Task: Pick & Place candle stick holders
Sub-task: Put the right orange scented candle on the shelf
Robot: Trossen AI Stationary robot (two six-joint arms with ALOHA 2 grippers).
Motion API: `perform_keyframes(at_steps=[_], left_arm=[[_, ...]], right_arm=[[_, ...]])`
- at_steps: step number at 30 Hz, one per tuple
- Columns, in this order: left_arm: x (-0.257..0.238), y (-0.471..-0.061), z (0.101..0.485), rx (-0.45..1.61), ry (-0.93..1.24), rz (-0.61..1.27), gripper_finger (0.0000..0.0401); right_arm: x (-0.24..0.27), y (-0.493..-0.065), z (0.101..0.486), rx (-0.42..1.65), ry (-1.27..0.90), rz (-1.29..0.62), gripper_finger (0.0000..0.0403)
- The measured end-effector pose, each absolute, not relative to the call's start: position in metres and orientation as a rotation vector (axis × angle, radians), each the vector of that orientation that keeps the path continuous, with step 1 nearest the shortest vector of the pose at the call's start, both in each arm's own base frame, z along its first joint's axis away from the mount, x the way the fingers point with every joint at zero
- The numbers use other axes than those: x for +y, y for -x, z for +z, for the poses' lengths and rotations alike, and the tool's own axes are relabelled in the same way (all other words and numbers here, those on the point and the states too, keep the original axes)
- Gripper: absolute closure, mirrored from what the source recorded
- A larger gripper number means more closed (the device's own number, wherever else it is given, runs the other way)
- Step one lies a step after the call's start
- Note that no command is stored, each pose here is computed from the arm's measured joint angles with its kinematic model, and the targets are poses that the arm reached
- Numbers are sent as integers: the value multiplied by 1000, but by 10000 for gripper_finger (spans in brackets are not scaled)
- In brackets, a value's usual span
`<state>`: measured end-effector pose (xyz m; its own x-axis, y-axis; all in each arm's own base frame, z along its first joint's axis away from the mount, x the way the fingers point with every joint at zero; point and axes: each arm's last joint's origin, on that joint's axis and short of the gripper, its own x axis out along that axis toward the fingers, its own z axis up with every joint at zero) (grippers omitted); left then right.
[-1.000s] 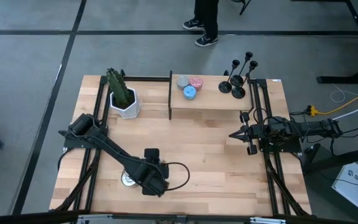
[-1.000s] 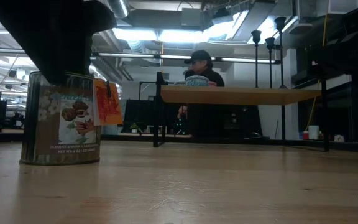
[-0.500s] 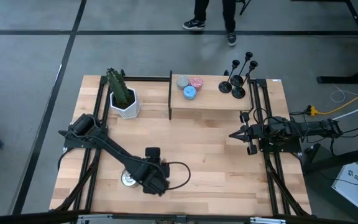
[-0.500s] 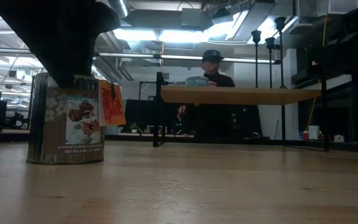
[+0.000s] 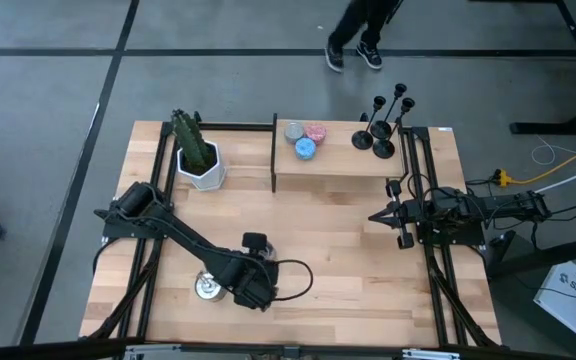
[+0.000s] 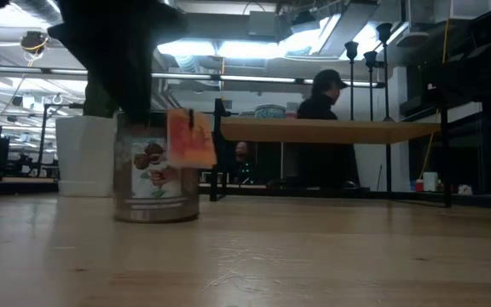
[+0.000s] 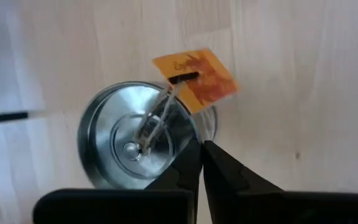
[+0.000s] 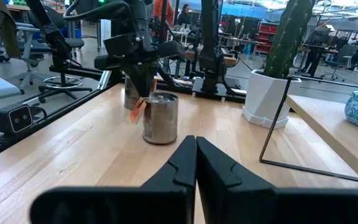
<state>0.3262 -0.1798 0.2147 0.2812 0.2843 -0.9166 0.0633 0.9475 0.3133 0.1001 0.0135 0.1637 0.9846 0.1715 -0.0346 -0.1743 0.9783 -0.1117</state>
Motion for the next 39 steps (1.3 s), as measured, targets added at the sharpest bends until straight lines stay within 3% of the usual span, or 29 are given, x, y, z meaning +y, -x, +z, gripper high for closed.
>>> perform_keyframes(at_steps=[21,31,39], left_arm=[[-105,-388,221,1103,-454,-112,398],[-64,-407,225,1018,-427,-101,399],[-51,-422,203,1032,-407,-111,398]], right_arm=[[13,-100,164,25,114,174,392],[13,-100,164,25,115,174,392],[13,-100,164,25,114,173,392]])
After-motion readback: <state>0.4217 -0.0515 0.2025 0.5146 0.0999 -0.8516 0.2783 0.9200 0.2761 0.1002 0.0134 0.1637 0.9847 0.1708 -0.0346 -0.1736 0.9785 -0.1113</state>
